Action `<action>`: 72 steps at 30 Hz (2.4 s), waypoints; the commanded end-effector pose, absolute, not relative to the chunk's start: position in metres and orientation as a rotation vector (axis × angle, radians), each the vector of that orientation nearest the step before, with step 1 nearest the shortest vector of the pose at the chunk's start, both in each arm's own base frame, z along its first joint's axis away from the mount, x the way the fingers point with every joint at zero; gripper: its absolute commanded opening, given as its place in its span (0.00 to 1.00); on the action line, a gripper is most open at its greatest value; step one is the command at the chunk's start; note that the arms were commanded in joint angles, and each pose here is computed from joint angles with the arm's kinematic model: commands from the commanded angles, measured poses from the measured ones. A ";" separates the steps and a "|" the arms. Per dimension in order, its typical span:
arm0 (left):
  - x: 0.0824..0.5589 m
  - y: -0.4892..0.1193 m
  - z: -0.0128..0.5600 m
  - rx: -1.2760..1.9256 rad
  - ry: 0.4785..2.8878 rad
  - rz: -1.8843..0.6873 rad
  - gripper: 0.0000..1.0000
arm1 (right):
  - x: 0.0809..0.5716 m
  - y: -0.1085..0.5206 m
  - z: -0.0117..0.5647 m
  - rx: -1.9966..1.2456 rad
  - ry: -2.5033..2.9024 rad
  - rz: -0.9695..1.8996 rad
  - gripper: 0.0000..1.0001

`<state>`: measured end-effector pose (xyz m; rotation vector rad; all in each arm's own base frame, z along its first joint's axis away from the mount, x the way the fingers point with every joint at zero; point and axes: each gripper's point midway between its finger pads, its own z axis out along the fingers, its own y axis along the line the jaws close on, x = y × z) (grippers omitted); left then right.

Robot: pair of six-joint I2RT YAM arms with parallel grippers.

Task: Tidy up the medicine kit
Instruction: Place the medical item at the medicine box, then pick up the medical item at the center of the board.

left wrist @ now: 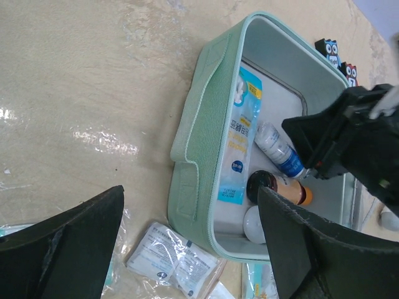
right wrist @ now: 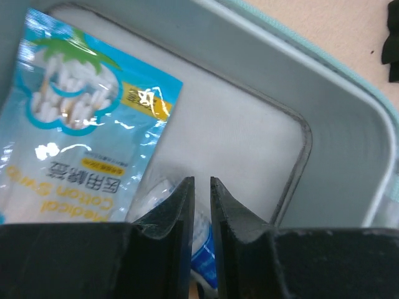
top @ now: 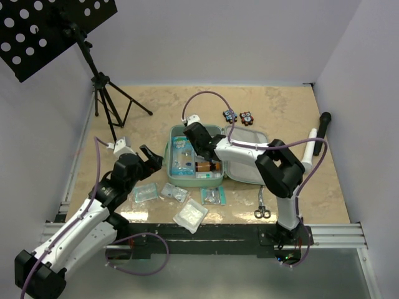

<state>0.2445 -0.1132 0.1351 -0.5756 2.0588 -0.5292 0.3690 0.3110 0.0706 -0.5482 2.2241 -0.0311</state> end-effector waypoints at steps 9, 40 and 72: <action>0.246 -0.111 0.141 -0.571 2.030 -0.533 0.92 | 0.374 0.329 0.072 -0.604 2.219 0.046 0.16; 0.245 -0.100 0.139 -0.599 2.047 -0.450 0.93 | 0.293 0.342 0.212 -0.579 1.938 0.353 0.37; 0.231 -0.099 0.116 -0.654 2.101 -0.466 0.94 | 0.073 0.384 0.050 -0.985 2.199 0.462 0.66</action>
